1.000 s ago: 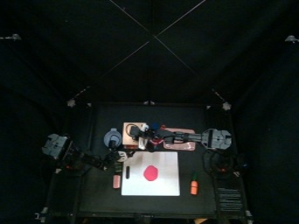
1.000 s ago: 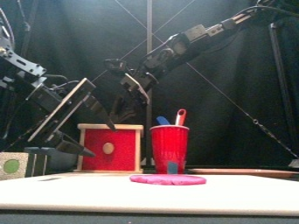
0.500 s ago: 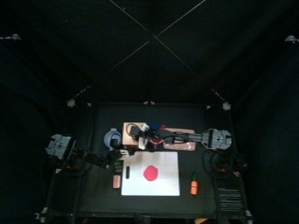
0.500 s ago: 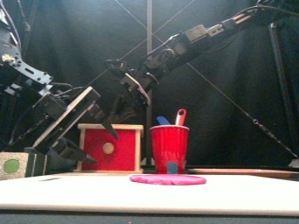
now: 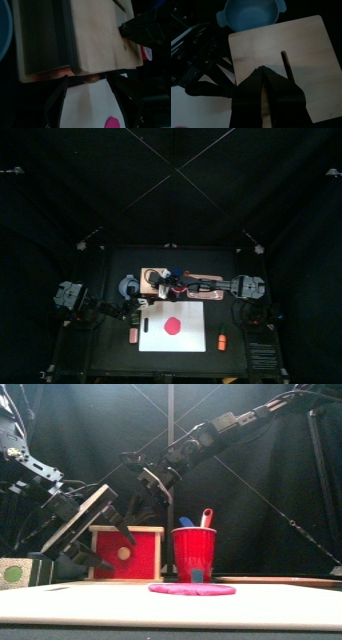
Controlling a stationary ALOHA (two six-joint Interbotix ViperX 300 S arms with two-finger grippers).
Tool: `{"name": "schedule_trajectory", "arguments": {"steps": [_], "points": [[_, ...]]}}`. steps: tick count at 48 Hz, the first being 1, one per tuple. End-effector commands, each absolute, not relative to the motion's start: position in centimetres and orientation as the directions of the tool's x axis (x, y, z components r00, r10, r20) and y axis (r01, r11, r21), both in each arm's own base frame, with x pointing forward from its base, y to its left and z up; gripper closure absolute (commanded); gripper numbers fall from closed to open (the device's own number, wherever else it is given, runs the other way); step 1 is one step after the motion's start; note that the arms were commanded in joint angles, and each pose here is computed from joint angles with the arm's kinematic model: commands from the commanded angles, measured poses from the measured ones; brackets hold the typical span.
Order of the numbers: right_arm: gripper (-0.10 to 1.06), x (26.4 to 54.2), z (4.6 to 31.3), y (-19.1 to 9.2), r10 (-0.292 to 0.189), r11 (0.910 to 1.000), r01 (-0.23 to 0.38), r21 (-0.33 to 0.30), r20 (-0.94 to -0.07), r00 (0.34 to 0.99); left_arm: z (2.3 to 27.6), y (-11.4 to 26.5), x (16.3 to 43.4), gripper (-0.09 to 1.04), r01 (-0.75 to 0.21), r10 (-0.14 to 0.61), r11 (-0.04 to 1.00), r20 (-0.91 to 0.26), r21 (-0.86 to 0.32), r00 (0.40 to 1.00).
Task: Get the cutter from the drawer then cut the dough then place the extra dough in the bowl
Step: Open the drawer
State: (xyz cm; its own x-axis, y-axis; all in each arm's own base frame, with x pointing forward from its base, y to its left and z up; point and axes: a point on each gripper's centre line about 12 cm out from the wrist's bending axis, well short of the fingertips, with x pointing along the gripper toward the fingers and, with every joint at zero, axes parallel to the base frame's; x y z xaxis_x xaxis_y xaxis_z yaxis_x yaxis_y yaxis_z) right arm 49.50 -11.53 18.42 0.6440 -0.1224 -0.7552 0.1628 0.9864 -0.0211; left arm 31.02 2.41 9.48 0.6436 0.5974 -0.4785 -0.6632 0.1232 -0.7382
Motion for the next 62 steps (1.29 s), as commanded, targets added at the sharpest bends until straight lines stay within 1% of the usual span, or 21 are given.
{"name": "schedule_trajectory", "arguments": {"steps": [1,11,20,29,38,45,62], "points": [[0.94,49.2,18.4,-11.4,-0.120,0.9863,0.164,-0.018,-0.761,0.638,10.0,2.5,31.4,0.15,-0.649,0.602,0.127,-0.461,-0.750,0.651],[0.94,49.3,18.3,-11.2,-0.115,0.9868,0.161,-0.014,-0.762,0.637,10.0,2.6,31.4,0.29,-0.651,0.603,0.132,-0.460,-0.748,0.651],[0.94,49.2,18.1,-11.2,-0.114,0.9868,0.161,-0.013,-0.765,0.634,10.0,2.6,31.4,0.36,-0.652,0.601,0.135,-0.461,-0.746,0.653],[0.94,49.2,18.1,-11.2,-0.113,0.9868,0.162,-0.012,-0.766,0.633,9.9,2.1,31.3,0.36,-0.654,0.589,0.145,-0.466,-0.743,0.660],[0.94,49.1,17.9,-11.3,-0.114,0.9861,0.166,-0.010,-0.768,0.630,9.7,0.4,30.7,0.36,-0.654,0.554,0.171,-0.477,-0.737,0.682],[0.94,49.1,18.0,-11.3,-0.115,0.9861,0.166,-0.011,-0.767,0.632,9.6,-0.3,30.3,0.36,-0.656,0.541,0.177,-0.485,-0.734,0.688],[0.94,49.0,17.9,-11.6,-0.118,0.9850,0.172,-0.010,-0.768,0.630,9.8,-1.9,30.4,0.36,-0.643,0.507,0.194,-0.485,-0.741,0.712]]}}
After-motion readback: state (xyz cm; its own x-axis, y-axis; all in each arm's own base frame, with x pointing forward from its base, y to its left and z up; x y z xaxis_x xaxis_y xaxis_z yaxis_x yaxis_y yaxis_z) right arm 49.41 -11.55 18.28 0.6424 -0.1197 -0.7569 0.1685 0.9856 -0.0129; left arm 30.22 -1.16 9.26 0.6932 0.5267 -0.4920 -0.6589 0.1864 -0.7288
